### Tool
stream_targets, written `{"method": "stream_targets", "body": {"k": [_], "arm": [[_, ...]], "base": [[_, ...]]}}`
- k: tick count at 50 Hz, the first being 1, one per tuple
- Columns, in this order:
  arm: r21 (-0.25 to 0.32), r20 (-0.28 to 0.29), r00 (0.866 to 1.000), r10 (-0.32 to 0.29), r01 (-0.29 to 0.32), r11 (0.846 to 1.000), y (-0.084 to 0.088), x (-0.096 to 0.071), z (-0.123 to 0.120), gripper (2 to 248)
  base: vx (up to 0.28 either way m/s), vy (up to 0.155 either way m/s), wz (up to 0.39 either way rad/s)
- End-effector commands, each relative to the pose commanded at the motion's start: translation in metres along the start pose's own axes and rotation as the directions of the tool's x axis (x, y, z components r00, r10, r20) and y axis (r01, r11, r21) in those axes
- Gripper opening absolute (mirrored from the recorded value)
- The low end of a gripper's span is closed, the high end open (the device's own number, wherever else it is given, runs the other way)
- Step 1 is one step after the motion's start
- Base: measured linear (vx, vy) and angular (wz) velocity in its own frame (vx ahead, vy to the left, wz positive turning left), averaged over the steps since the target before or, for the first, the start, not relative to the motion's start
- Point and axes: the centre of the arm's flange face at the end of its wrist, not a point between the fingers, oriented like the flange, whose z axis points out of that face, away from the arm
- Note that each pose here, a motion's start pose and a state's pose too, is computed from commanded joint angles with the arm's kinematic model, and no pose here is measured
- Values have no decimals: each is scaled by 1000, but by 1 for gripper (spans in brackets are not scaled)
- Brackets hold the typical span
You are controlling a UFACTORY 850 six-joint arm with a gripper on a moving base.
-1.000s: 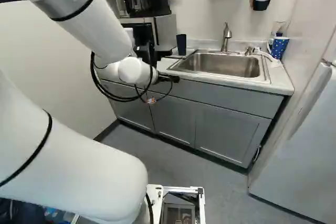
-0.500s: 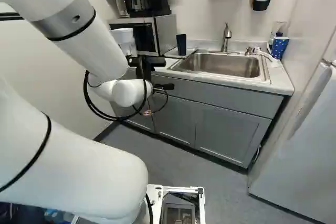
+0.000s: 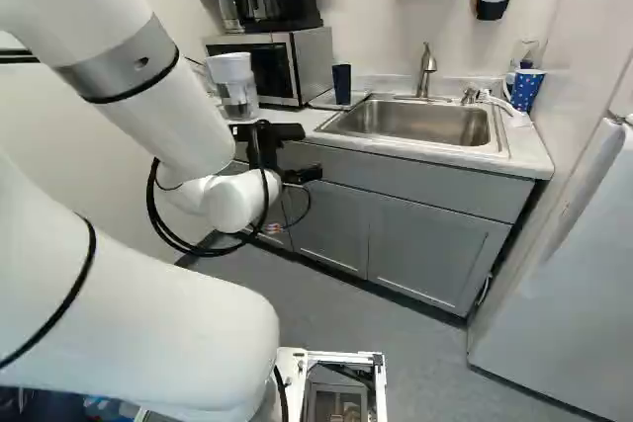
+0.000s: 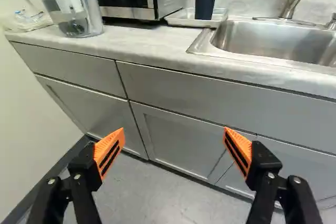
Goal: Rinse the cup and place it in the tray
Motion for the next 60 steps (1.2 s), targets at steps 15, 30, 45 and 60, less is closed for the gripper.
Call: {"method": "stream_targets", "body": {"k": [15, 30, 45, 60], "arm": [[11, -25, 1000, -4, 5, 1000, -3, -12, -8, 247], [18, -39, 999, -6, 7, 1000, -5, -19, -13, 247], [19, -42, 999, -7, 8, 1000, -6, -21, -14, 247], [19, -42, 999, -7, 8, 1000, -6, -21, -14, 247]], "base": [[0, 0, 0], [0, 0, 0], [0, 0, 0], [0, 0, 0]]}}
